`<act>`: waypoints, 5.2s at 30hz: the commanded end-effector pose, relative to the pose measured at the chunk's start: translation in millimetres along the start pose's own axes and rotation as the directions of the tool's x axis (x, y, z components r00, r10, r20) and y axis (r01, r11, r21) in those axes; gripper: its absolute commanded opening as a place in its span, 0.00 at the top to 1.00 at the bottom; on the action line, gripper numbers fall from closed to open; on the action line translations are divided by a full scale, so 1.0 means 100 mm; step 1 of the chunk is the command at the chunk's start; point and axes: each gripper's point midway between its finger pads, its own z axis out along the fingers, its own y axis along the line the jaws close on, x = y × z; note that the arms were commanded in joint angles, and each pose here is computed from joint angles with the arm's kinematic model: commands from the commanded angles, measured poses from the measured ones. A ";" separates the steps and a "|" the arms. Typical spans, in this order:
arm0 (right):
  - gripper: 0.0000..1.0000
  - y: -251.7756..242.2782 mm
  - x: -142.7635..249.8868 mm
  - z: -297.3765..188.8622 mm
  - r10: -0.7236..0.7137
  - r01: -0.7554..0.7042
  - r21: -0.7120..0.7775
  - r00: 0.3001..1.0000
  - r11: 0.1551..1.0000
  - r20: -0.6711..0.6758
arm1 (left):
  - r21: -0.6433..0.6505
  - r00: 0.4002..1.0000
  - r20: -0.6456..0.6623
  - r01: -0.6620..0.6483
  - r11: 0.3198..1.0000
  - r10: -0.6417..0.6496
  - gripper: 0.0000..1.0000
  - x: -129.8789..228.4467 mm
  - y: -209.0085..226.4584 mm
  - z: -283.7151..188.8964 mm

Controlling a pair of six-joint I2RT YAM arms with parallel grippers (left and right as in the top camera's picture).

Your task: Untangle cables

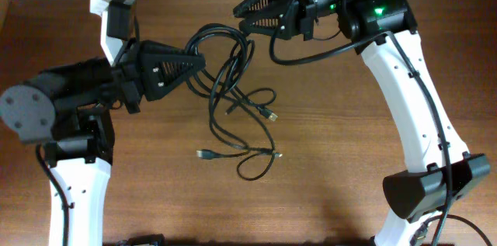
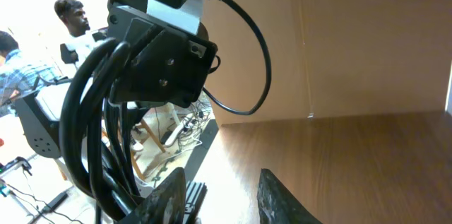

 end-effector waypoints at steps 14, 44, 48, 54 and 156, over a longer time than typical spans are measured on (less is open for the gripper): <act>0.68 0.41 0.19 -0.58 -0.194 0.246 0.319 0.963 0.915 -0.186 | -0.033 0.991 0.120 -0.050 0.998 0.054 1.00 -0.27 -0.11 -0.06; 0.96 0.12 -0.09 -2.00 -0.123 0.150 0.663 0.989 0.733 -0.088 | 0.154 0.995 -0.084 -0.049 0.987 0.063 1.00 0.16 -0.44 0.34; 0.96 0.50 -0.17 -2.80 -0.162 0.104 0.730 0.987 0.675 0.009 | 0.154 0.994 -0.084 -0.050 0.987 0.063 1.00 0.16 -0.44 0.34; 0.96 0.98 -0.07 -3.64 -0.151 -0.023 0.846 0.981 0.533 0.122 | 0.122 0.997 -0.054 -0.055 0.991 0.062 1.00 0.09 -0.37 0.28; 0.01 0.41 -0.36 -1.53 0.007 -0.046 0.383 0.995 0.922 0.102 | -0.021 0.999 0.047 -0.005 1.000 0.006 0.93 -0.13 0.60 0.11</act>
